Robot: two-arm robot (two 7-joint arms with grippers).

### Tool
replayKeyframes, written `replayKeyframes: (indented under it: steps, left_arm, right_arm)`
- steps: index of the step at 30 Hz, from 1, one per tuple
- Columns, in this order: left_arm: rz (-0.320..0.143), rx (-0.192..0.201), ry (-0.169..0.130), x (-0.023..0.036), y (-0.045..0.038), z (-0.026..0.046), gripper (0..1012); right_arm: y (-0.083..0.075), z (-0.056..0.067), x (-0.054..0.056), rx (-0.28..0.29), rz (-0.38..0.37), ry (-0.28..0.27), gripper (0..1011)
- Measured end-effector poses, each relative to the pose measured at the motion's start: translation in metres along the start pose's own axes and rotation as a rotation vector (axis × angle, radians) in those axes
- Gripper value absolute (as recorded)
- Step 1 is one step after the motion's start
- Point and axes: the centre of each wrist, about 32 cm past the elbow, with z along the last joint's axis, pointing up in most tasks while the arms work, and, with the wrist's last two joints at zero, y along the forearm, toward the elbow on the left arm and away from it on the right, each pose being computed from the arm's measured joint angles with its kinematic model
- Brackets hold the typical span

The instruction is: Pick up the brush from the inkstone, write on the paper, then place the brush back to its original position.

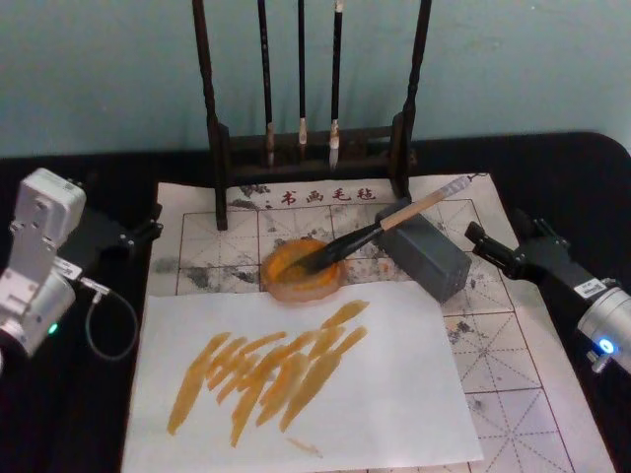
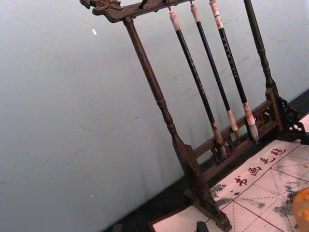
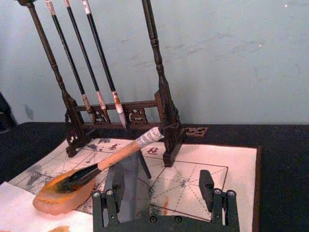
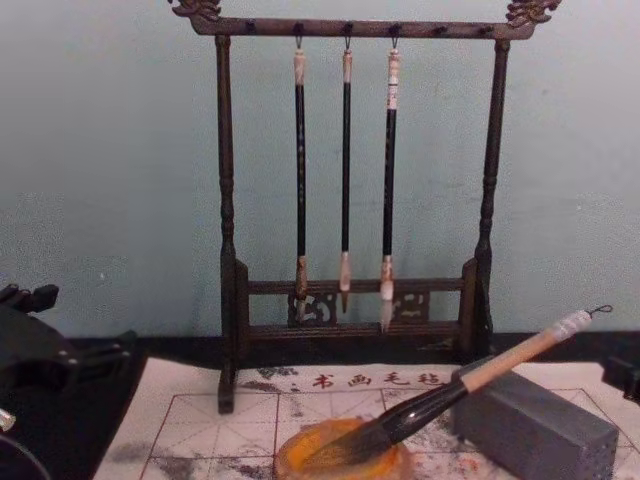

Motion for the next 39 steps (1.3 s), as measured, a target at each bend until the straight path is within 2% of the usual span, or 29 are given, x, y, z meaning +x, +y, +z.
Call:
replayKeyframes:
  steps: [39]
  left_arm:
    - [0.0,0.0,0.0,0.0,0.0,0.0,1001]
  right_arm:
    - [0.0,0.0,0.0,0.0,0.0,0.001,1002]
